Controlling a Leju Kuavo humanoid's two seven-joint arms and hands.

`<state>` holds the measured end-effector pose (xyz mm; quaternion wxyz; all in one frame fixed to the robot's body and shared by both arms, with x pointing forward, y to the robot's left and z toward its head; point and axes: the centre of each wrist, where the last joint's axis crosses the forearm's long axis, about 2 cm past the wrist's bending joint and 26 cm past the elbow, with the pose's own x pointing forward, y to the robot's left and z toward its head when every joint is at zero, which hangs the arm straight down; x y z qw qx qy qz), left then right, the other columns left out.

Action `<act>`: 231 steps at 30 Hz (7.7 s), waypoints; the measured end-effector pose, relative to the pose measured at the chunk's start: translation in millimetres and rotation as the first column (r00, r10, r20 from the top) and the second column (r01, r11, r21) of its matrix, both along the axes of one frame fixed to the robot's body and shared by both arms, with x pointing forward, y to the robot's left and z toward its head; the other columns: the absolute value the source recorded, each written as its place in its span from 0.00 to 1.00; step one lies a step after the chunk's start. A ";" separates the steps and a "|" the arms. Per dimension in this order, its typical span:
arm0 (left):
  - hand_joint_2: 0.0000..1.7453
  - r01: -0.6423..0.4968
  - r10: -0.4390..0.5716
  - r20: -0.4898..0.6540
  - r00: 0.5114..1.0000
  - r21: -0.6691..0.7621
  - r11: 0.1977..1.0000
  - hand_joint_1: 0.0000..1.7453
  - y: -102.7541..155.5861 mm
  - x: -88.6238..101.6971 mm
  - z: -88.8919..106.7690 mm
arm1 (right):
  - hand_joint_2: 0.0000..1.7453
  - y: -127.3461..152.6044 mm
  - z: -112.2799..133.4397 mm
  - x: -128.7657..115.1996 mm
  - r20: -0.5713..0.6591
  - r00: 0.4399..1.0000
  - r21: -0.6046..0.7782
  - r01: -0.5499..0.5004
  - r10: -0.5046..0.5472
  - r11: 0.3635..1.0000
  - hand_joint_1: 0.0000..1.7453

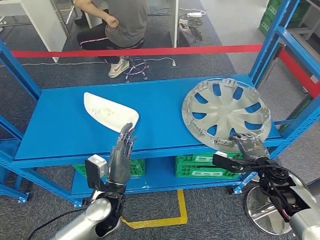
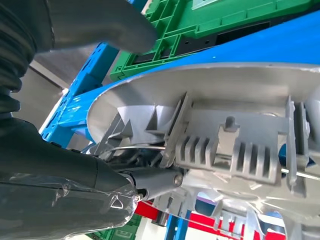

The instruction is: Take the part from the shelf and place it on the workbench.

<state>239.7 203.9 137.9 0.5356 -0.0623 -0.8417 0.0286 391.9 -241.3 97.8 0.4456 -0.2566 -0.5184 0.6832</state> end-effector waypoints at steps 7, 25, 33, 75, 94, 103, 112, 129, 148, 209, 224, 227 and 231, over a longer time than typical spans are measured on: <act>0.00 0.004 -0.004 -0.001 1.000 -0.002 1.000 0.00 -0.7 -0.3 -0.1 | 1.00 0.2 1.8 0.7 0.003 1.000 0.024 0.007 -0.007 1.000 1.00; 0.00 0.006 -0.006 -0.009 1.000 0.017 1.000 0.00 -1.0 -0.9 -0.3 | 1.00 -2.4 -2.0 -5.4 -0.009 0.999 0.071 0.054 -0.054 0.996 1.00; 0.00 0.006 -0.006 -0.008 1.000 0.024 1.000 0.00 -1.0 -1.0 -0.3 | 1.00 -3.6 -1.6 -6.3 -0.007 0.998 0.088 0.063 -0.063 0.994 1.00; 0.00 0.099 -0.099 0.042 0.994 -0.008 0.995 0.00 -20.6 30.2 3.4 | 1.00 58.3 121.2 -50.4 0.230 0.969 0.835 -0.245 0.092 0.492 1.00; 0.00 0.048 -0.048 0.014 0.999 0.028 0.998 0.00 -21.7 32.0 -0.2 | 1.00 69.4 187.5 -81.9 0.434 0.890 0.857 -0.456 0.142 0.239 1.00; 0.00 0.033 -0.036 0.068 0.997 0.056 0.998 0.00 -24.0 32.3 1.1 | 1.00 65.1 204.7 -97.9 0.514 0.852 0.828 -0.524 0.105 0.201 1.00; 0.00 0.047 -0.051 0.076 0.996 0.054 0.997 0.00 -26.4 32.7 2.0 | 1.00 57.9 209.9 -109.7 0.536 0.841 0.823 -0.541 0.078 0.177 1.00; 1.00 0.078 -0.086 0.095 0.992 0.089 0.993 0.00 -27.8 33.2 5.7 | 1.00 52.1 203.8 -119.7 0.536 0.844 0.823 -0.530 0.033 0.204 1.00; 1.00 0.080 -0.087 0.097 0.991 0.079 0.994 0.00 -27.7 33.3 6.7 | 1.00 50.4 192.7 -124.9 0.502 0.865 0.851 -0.491 -0.016 0.186 1.00; 1.00 0.048 -0.055 0.127 0.990 0.051 0.998 0.00 -27.0 37.6 15.6 | 1.00 52.6 161.7 -140.4 0.395 0.919 0.911 -0.390 -0.009 0.136 1.00; 1.00 0.058 -0.063 0.112 0.992 0.042 0.997 0.00 -28.8 35.2 14.7 | 1.00 54.7 156.9 -143.5 0.370 0.929 0.921 -0.367 0.005 0.128 1.00; 1.00 0.058 -0.063 0.114 0.991 0.041 0.997 0.00 -28.8 35.6 15.2 | 1.00 55.2 156.6 -143.8 0.369 0.929 0.921 -0.367 0.007 0.128 1.00; 1.00 0.060 -0.064 0.111 0.992 0.043 0.997 0.00 -27.8 35.1 14.2 | 1.00 55.9 156.4 -144.2 0.367 0.930 0.922 -0.366 0.011 0.128 1.00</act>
